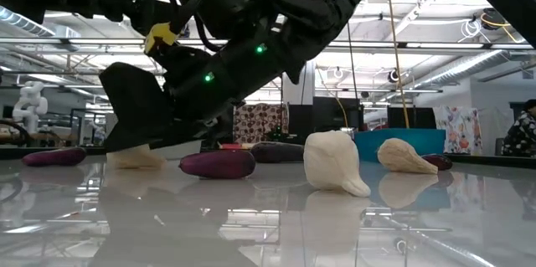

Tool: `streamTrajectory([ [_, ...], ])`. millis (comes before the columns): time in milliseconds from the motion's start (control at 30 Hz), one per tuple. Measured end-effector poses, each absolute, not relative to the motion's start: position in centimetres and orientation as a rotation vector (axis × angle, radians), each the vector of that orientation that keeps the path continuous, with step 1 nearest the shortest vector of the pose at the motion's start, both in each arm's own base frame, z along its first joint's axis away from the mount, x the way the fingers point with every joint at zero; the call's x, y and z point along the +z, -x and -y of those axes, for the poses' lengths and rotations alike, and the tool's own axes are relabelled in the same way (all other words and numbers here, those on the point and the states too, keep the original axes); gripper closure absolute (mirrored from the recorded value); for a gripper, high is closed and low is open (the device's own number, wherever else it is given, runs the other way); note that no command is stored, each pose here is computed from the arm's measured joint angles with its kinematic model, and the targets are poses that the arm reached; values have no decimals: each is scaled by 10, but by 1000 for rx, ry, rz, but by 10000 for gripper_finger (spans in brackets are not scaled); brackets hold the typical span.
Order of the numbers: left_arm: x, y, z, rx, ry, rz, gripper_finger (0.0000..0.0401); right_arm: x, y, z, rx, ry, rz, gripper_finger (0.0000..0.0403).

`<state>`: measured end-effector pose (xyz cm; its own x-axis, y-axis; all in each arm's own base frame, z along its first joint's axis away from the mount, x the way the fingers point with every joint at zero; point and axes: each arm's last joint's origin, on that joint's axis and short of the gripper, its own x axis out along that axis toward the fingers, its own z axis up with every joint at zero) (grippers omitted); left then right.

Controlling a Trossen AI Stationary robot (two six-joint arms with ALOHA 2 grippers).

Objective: Sort produce into baskets
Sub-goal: Put the garlic into the blue bin

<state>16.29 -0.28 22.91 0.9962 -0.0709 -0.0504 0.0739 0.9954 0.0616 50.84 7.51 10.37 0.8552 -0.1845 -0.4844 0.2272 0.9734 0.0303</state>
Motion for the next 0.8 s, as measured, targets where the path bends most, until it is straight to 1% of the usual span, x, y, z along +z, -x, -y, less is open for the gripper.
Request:
streamTrajectory([
  [100,229,-163,3,-72,-63,-49,97,103,-508,-75,-222,-101,-511,165],
  [267,229,-163,3,-72,-61,-51,97,102,-507,-75,-235,-139,-523,227],
  [400,229,-163,3,-72,-61,-54,97,114,-505,-76,-235,-147,-522,282],
  [500,228,-163,3,-72,-64,-61,97,128,-499,-75,-248,-132,-569,310],
  [633,228,-163,3,-72,-64,-61,97,148,-487,-75,-271,-105,-662,318],
  [800,228,-163,3,-72,-64,-64,97,181,-463,-76,-396,-22,-756,307],
])
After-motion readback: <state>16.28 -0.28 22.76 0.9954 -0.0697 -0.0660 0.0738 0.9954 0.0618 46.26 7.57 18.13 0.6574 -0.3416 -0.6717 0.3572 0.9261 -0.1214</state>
